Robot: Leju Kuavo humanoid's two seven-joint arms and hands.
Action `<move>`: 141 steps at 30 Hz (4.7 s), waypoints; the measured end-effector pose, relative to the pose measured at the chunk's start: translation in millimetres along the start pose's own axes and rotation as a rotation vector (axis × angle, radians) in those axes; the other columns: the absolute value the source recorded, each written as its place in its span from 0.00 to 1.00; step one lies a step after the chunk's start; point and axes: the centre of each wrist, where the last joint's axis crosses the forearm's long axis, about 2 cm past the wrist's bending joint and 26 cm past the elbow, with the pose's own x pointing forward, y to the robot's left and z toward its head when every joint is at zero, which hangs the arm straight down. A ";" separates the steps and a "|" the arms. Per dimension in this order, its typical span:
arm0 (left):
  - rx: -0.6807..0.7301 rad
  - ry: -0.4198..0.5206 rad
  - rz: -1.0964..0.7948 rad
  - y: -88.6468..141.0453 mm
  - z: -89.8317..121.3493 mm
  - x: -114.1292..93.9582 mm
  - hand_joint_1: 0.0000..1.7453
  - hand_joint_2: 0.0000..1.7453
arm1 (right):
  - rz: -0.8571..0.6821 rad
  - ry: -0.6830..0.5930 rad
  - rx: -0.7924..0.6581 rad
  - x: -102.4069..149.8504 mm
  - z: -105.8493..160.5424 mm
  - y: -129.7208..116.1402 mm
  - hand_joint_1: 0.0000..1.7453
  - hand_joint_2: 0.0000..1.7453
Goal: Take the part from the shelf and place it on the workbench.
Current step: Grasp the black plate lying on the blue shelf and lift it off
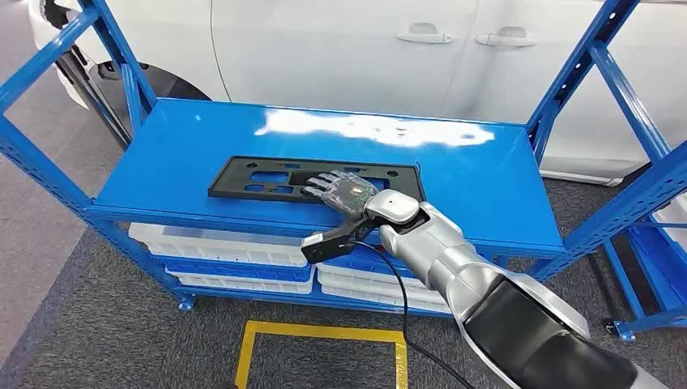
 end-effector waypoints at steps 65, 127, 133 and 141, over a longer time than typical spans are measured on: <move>0.015 0.000 0.032 -0.2 0.3 -8.4 0.00 0.00 | 0.088 0.312 0.196 -41.5 15.9 8.1 0.97 1.00; 0.007 -0.208 0.762 -15.8 4.5 -34.7 0.00 0.50 | -1.526 -0.976 -0.611 -7.2 95.1 -4.2 1.00 1.00; 0.011 -0.218 0.761 -16.9 5.0 -38.1 0.00 1.00 | -1.537 -1.007 -0.548 13.7 103.8 11.1 1.00 1.00; 0.071 -0.152 0.680 -16.3 5.3 -40.5 0.00 1.00 | -1.557 -1.026 -0.520 17.4 106.8 18.1 1.00 1.00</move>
